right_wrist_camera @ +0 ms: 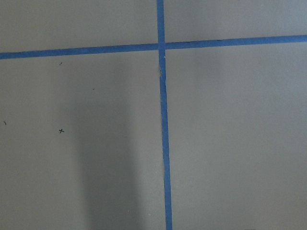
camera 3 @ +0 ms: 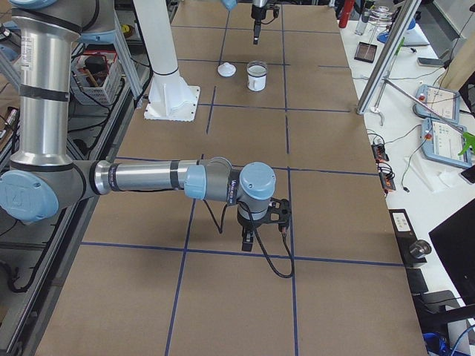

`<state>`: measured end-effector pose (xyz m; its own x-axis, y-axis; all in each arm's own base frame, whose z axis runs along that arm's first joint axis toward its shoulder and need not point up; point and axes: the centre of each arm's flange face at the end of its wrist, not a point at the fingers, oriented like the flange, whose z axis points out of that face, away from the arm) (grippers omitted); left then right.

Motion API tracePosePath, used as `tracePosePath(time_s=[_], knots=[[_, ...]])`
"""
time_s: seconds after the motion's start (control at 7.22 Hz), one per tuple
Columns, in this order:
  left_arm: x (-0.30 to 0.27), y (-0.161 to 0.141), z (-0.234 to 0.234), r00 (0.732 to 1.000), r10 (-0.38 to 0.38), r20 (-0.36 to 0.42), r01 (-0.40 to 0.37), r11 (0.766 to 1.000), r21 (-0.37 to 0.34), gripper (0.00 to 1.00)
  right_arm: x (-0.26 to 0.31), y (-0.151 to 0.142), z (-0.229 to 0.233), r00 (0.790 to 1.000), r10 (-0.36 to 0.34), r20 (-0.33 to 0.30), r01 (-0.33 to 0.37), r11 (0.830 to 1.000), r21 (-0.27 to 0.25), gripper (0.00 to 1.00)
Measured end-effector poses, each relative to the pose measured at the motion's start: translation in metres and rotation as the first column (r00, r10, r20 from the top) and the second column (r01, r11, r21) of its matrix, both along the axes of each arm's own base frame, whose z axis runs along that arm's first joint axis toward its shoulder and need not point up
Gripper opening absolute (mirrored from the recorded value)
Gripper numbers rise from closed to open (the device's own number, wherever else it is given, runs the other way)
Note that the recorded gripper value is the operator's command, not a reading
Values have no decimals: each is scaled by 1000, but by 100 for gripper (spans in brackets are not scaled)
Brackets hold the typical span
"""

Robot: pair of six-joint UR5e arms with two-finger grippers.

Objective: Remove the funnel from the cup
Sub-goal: 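Move the left gripper over the clear funnel in the white mug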

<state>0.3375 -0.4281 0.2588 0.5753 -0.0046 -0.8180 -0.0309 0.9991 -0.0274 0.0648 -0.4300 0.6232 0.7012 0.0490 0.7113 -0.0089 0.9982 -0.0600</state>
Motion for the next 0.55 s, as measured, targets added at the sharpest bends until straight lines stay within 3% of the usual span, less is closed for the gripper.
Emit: tracePosePath(time_s=[0.28, 0.55], knots=[[40, 10, -4, 999, -26, 39, 26, 1000, 2, 99, 0, 0, 1, 1000, -1, 1, 1, 1000, -1, 100], [67, -4, -1, 997, -47, 64, 48, 999, -17, 96, 0, 0, 1, 1000, -1, 1, 1, 1000, -1, 100]])
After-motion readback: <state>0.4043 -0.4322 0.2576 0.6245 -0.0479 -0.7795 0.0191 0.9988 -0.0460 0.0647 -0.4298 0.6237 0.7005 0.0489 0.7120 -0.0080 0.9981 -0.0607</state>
